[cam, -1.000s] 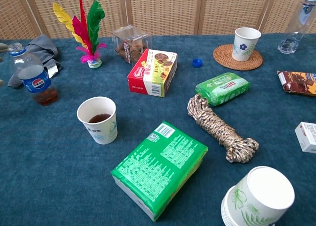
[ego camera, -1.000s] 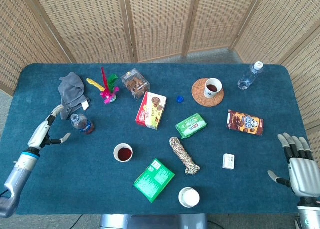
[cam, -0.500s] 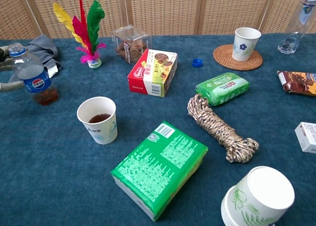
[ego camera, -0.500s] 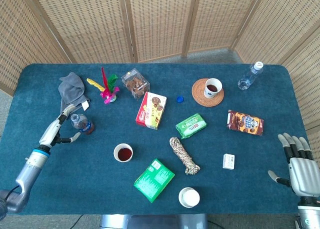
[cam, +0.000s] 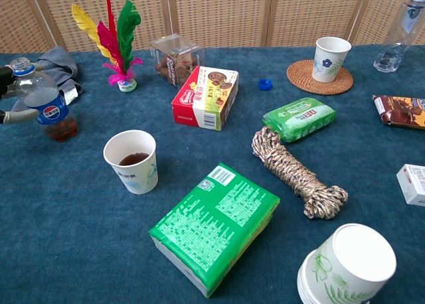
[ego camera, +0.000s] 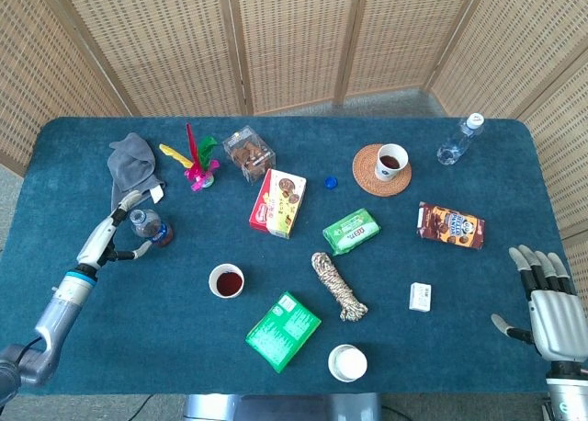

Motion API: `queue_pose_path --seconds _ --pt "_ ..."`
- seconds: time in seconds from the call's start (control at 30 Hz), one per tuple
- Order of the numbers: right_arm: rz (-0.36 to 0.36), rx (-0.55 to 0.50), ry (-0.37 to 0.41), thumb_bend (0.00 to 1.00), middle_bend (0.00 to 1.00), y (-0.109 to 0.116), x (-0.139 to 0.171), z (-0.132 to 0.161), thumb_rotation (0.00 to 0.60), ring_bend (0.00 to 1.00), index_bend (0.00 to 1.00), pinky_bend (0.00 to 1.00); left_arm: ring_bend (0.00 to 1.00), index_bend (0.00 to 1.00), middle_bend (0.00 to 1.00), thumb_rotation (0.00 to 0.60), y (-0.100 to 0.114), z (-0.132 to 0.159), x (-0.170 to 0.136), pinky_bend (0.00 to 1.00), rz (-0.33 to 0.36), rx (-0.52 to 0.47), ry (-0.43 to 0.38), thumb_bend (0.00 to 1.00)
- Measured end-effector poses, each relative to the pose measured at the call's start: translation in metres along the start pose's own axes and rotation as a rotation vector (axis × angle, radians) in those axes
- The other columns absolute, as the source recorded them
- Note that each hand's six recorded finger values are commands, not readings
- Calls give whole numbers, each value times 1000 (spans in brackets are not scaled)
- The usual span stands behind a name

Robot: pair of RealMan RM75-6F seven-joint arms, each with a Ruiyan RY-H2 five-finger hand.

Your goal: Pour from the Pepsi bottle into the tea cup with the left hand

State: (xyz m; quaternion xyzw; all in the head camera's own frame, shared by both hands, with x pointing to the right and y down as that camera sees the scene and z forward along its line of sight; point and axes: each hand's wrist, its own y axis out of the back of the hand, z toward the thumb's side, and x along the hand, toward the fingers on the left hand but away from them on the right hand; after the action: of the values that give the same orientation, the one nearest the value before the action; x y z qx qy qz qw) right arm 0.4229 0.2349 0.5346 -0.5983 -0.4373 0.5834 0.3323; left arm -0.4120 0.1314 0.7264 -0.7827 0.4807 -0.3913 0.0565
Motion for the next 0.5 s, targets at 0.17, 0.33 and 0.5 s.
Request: queue_pose_path --seconds 0.17,0.33,0.5 --pt "2 -2 -1 79 0 0 0 0 600 0 0 0 0 0 0 600 -4 4 3 0 -8 -2 -12 370" --pt "0 -5 0 79 0 1 0 0 600 0 0 0 0 0 0 600 -7 6 5 0 -12 -7 -15 370" --pt "1 -10 1 79 0 1 0 0 600 0 0 0 0 0 0 600 -9 7 7 0 -9 -10 -12 370"
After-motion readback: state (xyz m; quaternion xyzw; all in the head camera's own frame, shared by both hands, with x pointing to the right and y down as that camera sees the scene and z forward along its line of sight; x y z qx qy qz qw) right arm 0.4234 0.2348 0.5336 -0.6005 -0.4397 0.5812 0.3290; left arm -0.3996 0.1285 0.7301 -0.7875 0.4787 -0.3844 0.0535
